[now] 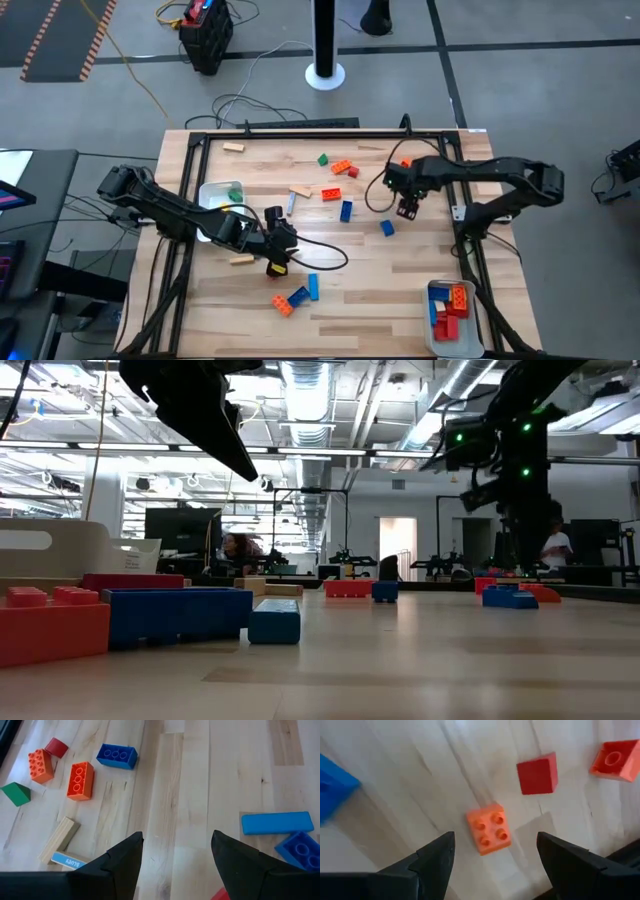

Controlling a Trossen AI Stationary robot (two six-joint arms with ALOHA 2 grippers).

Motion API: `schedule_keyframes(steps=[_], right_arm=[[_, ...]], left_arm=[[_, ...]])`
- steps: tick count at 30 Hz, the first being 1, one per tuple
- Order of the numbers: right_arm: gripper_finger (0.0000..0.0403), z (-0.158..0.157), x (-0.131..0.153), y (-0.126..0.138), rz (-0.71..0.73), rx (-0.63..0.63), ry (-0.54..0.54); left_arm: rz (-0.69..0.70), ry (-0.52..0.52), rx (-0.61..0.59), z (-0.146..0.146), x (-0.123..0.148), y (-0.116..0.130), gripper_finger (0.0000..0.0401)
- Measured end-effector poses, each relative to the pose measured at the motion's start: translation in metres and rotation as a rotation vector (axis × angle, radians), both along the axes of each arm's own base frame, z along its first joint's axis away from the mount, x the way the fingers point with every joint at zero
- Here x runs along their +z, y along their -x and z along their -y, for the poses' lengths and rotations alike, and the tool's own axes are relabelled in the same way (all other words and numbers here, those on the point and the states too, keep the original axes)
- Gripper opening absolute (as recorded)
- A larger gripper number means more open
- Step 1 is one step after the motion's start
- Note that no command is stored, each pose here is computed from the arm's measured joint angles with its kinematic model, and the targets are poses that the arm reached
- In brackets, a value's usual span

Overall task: Sort blocks by size
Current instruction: Put the orange small game piece into the white bin

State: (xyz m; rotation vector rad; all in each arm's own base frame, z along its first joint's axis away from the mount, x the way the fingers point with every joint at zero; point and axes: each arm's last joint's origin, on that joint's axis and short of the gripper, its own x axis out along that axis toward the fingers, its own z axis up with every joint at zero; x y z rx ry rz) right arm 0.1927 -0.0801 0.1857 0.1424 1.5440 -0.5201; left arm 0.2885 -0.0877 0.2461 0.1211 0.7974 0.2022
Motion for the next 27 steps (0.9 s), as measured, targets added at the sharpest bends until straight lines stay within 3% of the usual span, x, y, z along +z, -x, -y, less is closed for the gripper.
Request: schedule_keyframes(steps=[8, 13, 18, 23, 27], right_arm=[[0.0309, 0.014, -0.031, 0.006, -0.100, 0.052, -0.090], [0.0297, 0.017, -0.040, 0.001, -0.126, 0.077, -0.091], [0.0251, 0.019, -0.047, -0.004, -0.127, 0.129, -0.093], [0.0158, 0.019, -0.048, -0.005, -0.134, 0.128, -0.100], [0.0159, 0.012, -0.035, -0.002, -0.100, 0.111, -0.071]], left_arm=[[-0.024, 0.004, 0.014, -0.001, -0.002, 0.002, 0.0229], [-0.034, 0.005, 0.020, -0.001, -0.003, 0.003, 0.0229], [-0.040, 0.009, 0.027, -0.001, -0.003, 0.004, 0.0229], [-0.055, 0.006, 0.029, -0.001, -0.004, 0.005, 0.0229], [-0.048, -0.015, 0.045, -0.002, -0.004, 0.005, 0.0229]])
